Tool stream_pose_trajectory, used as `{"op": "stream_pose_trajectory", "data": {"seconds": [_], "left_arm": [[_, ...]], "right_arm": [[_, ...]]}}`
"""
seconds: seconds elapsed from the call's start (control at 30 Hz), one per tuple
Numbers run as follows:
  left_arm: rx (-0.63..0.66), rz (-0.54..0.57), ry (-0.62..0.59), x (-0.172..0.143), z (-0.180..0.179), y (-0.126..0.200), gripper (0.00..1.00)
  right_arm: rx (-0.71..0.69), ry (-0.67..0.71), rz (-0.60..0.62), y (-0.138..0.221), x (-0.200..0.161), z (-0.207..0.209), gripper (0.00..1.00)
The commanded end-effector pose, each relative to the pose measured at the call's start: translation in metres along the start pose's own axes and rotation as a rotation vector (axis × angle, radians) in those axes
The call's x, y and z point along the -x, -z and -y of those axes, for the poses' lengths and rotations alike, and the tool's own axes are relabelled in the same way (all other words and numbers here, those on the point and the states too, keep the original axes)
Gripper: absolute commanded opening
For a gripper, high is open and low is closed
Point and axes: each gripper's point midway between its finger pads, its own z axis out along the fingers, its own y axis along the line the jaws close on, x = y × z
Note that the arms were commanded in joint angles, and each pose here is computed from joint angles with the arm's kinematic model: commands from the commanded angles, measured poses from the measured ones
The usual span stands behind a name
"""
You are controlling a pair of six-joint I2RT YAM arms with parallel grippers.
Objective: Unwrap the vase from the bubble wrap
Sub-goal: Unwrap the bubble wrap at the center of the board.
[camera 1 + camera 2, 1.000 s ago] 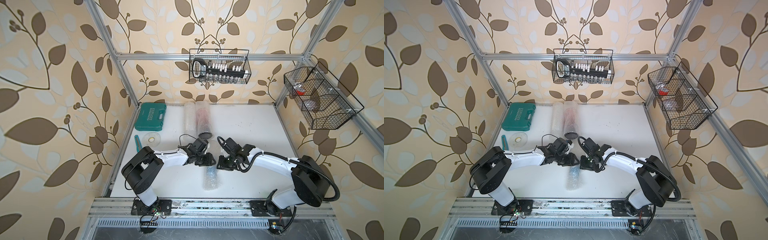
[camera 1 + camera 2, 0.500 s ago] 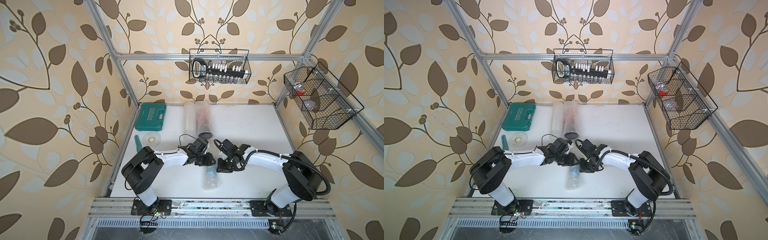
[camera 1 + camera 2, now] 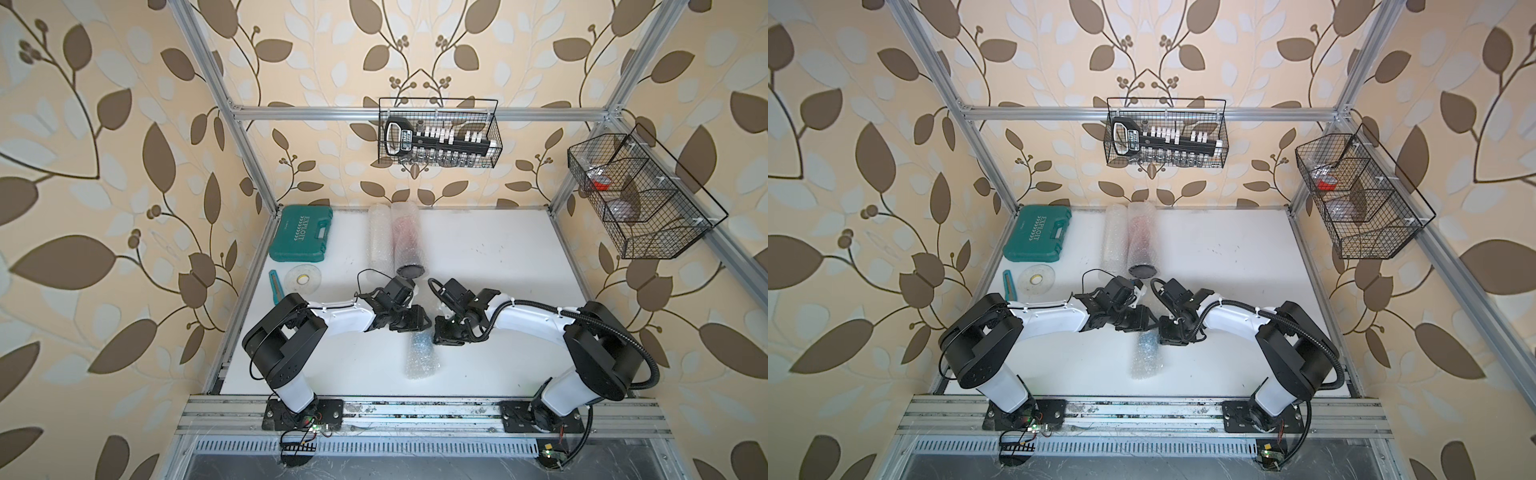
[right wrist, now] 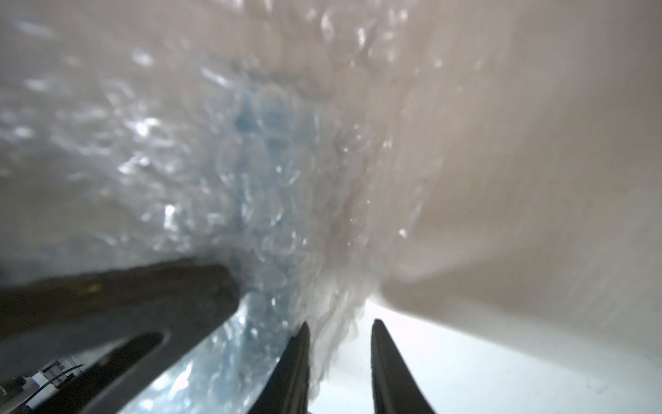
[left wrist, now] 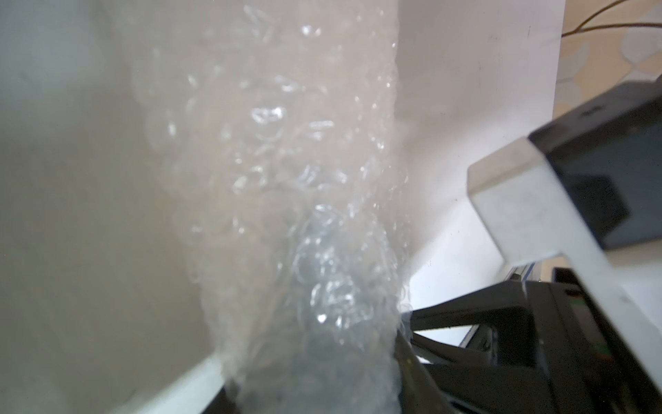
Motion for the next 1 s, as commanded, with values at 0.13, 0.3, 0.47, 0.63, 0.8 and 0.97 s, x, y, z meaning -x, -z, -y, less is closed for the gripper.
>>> {"op": "stream_pose_trajectory", "data": {"seconds": [0.13, 0.3, 0.47, 0.63, 0.8, 0.97], "left_arm": [[0.168, -0.049, 0.044, -0.026, -0.048, -0.006, 0.32], [0.169, -0.050, 0.045, -0.026, -0.049, -0.006, 0.32], [0.176, -0.052, 0.049, -0.027, -0.051, -0.008, 0.32], [0.175, -0.060, 0.047, -0.027, -0.050, -0.009, 0.32], [0.168, -0.067, 0.026, -0.024, -0.045, -0.008, 0.32], [0.146, -0.094, -0.001, -0.025, -0.040, -0.011, 0.31]], "right_arm": [[0.084, -0.033, 0.090, 0.009, 0.012, -0.016, 0.30], [0.127, -0.057, 0.089, 0.006, 0.011, -0.021, 0.30], [0.163, -0.087, 0.098, 0.001, 0.013, -0.025, 0.19], [0.180, 0.001, 0.093, -0.001, 0.013, -0.029, 0.02], [0.170, 0.175, 0.043, -0.004, 0.005, -0.029, 0.00], [0.205, 0.339, -0.032, -0.015, -0.011, -0.028, 0.00]]}}
